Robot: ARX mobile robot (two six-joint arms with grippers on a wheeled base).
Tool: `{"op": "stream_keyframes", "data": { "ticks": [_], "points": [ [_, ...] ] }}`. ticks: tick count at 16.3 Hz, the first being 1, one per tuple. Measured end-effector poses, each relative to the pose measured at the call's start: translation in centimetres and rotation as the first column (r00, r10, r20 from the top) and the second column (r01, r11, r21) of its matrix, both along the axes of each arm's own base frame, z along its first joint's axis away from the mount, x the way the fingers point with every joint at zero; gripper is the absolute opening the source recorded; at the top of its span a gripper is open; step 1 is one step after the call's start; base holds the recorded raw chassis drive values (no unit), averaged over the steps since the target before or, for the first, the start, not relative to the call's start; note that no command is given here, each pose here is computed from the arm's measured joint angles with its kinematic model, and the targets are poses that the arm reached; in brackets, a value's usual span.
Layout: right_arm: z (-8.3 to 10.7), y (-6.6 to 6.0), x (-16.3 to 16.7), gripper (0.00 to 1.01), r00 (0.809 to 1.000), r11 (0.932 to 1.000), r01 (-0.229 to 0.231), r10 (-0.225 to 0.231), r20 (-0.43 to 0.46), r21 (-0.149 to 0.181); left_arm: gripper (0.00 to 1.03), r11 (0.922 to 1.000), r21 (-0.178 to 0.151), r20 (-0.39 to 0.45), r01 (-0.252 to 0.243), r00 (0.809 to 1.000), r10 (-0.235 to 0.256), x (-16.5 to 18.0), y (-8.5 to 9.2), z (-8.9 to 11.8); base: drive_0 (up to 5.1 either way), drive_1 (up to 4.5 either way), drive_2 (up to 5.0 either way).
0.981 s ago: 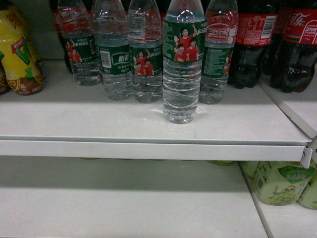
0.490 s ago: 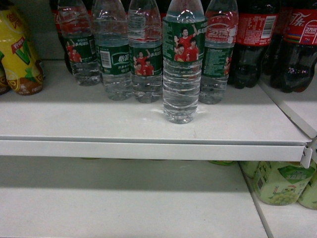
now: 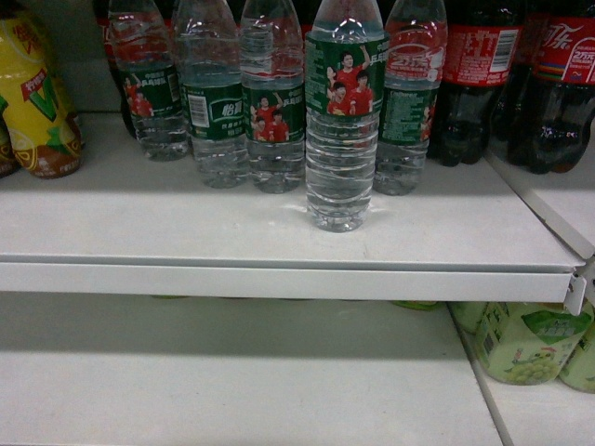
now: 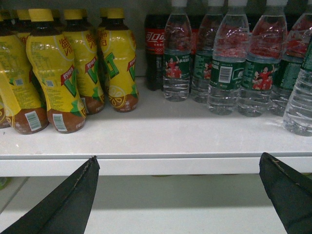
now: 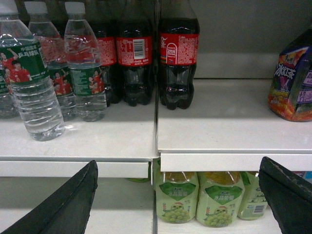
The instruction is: Move water from second to third shelf
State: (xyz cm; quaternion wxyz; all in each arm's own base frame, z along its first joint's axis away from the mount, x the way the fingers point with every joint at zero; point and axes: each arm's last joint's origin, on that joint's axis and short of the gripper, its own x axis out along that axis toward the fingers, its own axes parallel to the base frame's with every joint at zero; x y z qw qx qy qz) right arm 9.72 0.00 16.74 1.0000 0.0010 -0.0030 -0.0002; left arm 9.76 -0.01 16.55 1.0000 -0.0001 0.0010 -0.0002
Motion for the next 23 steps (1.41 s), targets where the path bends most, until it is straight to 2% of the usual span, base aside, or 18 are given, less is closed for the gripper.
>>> {"op": "stream_keyframes", "data": {
  "ticks": [1,2,3,4,5,6,7,9,10,11,13,14,15,16,17,19,20,23],
  "points": [
    [0.0,0.0,0.0,0.98,1.000,1.0000,-0.001,0.001,-0.003,0.002,0.98,1.0000,0.000,0.000,0.000,1.000,0.000,0.0,0.0,0.0,0.0,0.00,0.0],
    [-0.3,-0.2,0.2,0.98,0.994,0.9932,-0.032,0.044,-0.105,0.112,0.98,1.0000,0.000,0.000,0.000,1.000,0.000,0.0,0.0,0.0,0.0,0.00,0.0],
    [0.6,-0.7,1.1,0.98,0.991,0.9685,-0.003,0.035,-0.126,0.249,0.98,1.0000,0.000,0.000,0.000,1.000,0.000,0.0,0.0,0.0,0.0,0.00,0.0],
    [0.9,-0.8,1.2,0.98,0.992,0.9642,0.001,0.033,-0.121,0.265,0.98,1.0000,0.000,0.000,-0.001,1.000,0.001,0.0,0.0,0.0,0.0,0.00,0.0],
    [1.7,-1.0,1.6,0.98,0.994,0.9516,0.002,0.031,-0.102,0.307,0.98,1.0000,0.000,0.000,0.000,1.000,0.000,0.0,0.0,0.0,0.0,0.00,0.0],
    [2.0,-1.0,1.8,0.98,0.995,0.9481,-0.002,0.032,-0.092,0.318,0.98,1.0000,0.000,0.000,0.000,1.000,0.000,0.0,0.0,0.0,0.0,0.00,0.0],
    [4.6,-1.0,2.9,0.98,0.999,0.9332,-0.042,0.050,-0.012,0.357,0.98,1.0000,0.000,0.000,0.000,1.000,0.000,0.0,0.0,0.0,0.0,0.00,0.0],
    [8.4,0.2,5.7,0.98,0.989,0.9256,-0.143,0.123,0.080,0.350,0.98,1.0000,0.000,0.000,0.000,1.000,0.000,0.0,0.0,0.0,0.0,0.00,0.0],
    [9.2,1.4,7.1,0.98,0.982,0.9234,-0.187,0.168,0.086,0.335,0.98,1.0000,0.000,0.000,0.000,1.000,0.000,0.0,0.0,0.0,0.0,0.00,0.0],
    [9.3,2.8,8.1,0.98,0.974,0.9201,-0.229,0.217,0.071,0.318,0.98,1.0000,0.000,0.000,0.000,1.000,0.000,0.0,0.0,0.0,0.0,0.00,0.0],
    [7.7,6.7,10.1,0.98,0.941,0.9090,-0.327,0.338,0.000,0.259,0.98,1.0000,0.000,0.000,0.000,1.000,0.000,0.0,0.0,0.0,0.0,0.00,0.0],
    [6.6,8.4,10.7,0.98,0.921,0.8987,-0.370,0.389,-0.034,0.235,0.98,1.0000,0.000,0.000,0.000,1.000,0.000,0.0,0.0,0.0,0.0,0.00,0.0],
    [5.4,10.1,11.4,0.98,0.904,0.8924,-0.400,0.422,-0.070,0.209,0.98,1.0000,0.000,0.000,0.000,1.000,0.000,0.0,0.0,0.0,0.0,0.00,0.0],
    [4.4,11.7,12.4,0.98,0.892,0.8888,-0.418,0.441,-0.100,0.188,0.98,1.0000,0.000,0.000,0.000,1.000,0.000,0.0,0.0,0.0,0.0,0.00,0.0],
    [3.8,12.5,13.4,0.98,0.889,0.8902,-0.421,0.443,-0.115,0.174,0.98,1.0000,0.000,0.000,0.000,1.000,0.000,0.0,0.0,0.0,0.0,0.00,0.0],
    [3.2,13.7,15.5,0.98,0.894,0.9007,-0.408,0.427,-0.135,0.149,0.98,1.0000,0.000,0.000,0.000,1.000,0.000,0.0,0.0,0.0,0.0,0.00,0.0],
    [3.1,14.0,16.1,0.98,0.896,0.9039,-0.403,0.422,-0.141,0.143,0.98,1.0000,0.000,0.000,0.000,1.000,0.000,0.0,0.0,0.0,0.0,0.00,0.0],
    [3.1,14.9,19.1,0.98,0.909,0.9193,-0.374,0.390,-0.146,0.122,0.98,1.0000,0.000,0.000,0.000,1.000,0.000,0.0,0.0,0.0,0.0,0.00,0.0]
  ]
}}
